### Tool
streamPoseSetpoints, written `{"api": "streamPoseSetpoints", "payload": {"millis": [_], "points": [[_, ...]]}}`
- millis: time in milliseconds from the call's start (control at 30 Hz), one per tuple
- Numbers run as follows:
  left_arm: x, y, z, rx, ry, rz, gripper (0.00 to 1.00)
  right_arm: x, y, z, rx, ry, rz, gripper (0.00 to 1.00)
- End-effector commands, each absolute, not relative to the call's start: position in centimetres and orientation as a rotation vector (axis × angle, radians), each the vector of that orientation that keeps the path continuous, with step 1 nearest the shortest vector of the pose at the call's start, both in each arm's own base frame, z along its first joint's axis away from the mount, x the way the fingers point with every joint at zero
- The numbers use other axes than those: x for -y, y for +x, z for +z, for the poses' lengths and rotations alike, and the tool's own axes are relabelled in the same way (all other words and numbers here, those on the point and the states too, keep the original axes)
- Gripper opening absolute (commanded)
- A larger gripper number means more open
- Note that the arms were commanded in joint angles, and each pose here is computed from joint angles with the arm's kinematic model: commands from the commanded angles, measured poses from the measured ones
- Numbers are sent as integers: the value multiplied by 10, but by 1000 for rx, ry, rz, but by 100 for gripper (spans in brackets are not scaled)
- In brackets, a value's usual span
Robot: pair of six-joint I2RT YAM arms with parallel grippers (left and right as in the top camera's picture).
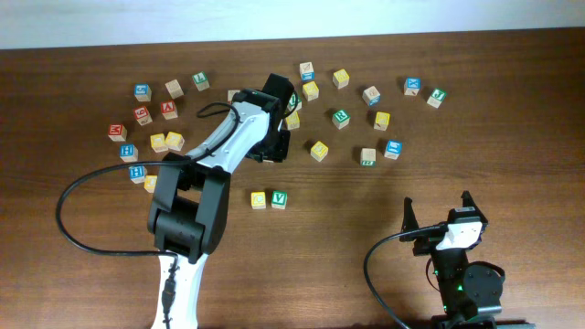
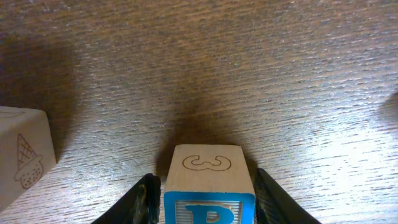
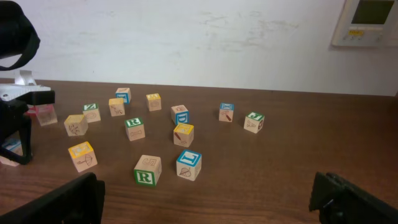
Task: Spell out CVPR
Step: 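Carry the P block and place it right of the V block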
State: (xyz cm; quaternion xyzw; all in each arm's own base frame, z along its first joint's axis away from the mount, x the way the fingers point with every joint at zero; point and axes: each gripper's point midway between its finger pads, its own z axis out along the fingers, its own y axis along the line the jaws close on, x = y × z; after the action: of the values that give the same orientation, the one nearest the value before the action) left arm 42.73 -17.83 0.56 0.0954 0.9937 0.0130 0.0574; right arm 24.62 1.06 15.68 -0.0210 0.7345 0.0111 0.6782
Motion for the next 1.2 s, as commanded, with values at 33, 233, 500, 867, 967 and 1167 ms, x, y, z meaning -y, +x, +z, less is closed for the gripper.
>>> {"api": "streamPoseSetpoints", "payload": {"millis": [33, 233, 500, 867, 967, 1167], "points": [[180, 439, 7, -2978, 295, 46, 42, -11, 246, 154, -1654, -52, 19, 98], [180, 440, 7, -2975, 294, 44, 37, -11, 246, 154, -1654, -52, 19, 98], [179, 437, 9, -2989, 295, 52, 31, -11, 246, 154, -1654, -52, 19, 98], [186, 432, 43, -3001, 304, -14, 26, -11, 246, 154, -1654, -52, 19, 98], [214, 415, 64, -3067, 332, -262, 21, -11, 246, 154, -1654, -52, 19, 98], [260, 347, 63, -3223, 492, -364, 21, -11, 246, 154, -1654, -52, 19, 98]]}}
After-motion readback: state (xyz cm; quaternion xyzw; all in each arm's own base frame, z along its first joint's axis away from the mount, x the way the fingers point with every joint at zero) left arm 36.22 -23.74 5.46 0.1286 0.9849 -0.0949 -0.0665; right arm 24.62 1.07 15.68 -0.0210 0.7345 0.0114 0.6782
